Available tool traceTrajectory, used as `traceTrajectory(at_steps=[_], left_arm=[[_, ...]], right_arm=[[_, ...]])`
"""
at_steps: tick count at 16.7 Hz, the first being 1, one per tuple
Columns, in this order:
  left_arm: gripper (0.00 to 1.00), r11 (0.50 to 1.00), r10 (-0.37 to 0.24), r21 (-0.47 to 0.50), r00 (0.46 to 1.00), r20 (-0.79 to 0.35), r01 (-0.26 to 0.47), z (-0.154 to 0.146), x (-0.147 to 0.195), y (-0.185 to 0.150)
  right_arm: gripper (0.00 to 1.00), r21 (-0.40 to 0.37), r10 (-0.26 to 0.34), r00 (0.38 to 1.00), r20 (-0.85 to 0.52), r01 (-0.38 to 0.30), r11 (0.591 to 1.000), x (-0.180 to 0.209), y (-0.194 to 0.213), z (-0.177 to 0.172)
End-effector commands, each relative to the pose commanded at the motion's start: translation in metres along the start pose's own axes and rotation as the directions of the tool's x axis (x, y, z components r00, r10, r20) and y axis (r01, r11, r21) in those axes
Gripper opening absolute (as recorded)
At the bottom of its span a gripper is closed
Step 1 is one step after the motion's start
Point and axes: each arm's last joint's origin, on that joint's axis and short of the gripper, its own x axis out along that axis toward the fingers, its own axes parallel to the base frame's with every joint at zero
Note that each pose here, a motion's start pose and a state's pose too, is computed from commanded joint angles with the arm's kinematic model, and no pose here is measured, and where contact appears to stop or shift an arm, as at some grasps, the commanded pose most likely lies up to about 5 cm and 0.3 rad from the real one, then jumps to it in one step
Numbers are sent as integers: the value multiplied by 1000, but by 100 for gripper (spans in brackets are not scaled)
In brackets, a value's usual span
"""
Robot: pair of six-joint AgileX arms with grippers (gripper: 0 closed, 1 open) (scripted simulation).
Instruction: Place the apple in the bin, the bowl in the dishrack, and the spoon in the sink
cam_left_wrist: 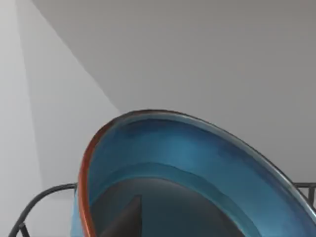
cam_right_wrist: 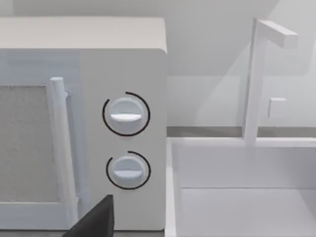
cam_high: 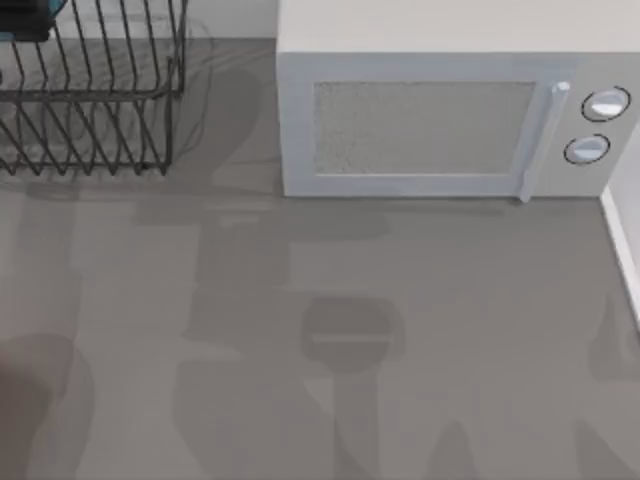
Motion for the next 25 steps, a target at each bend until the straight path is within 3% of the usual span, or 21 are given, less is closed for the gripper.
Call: traceTrajectory(at_steps=[8,12,18,22,25], left_arm=[[100,1000,2,0,1000,0,-2,0,0,1],[100,1000,-2,6,1000,-23,2,8,-19,-3],[100,1000,2,-1,998,-66,-2,29,-96,-14],[100,1000,4,-12,1000,-5,-4,41,-170,-23],[100,1000,6,-17,999,42,-5,30,-222,-28]], right_arm=[[100,0,0,1000,0,0,1000,0,0,0],[100,0,0,1000,0,0,1000,0,0,0],[100,0,0,1000,0,0,1000,0,0,0],[100,0,0,1000,0,0,1000,0,0,0],[100,0,0,1000,0,0,1000,0,0,0]])
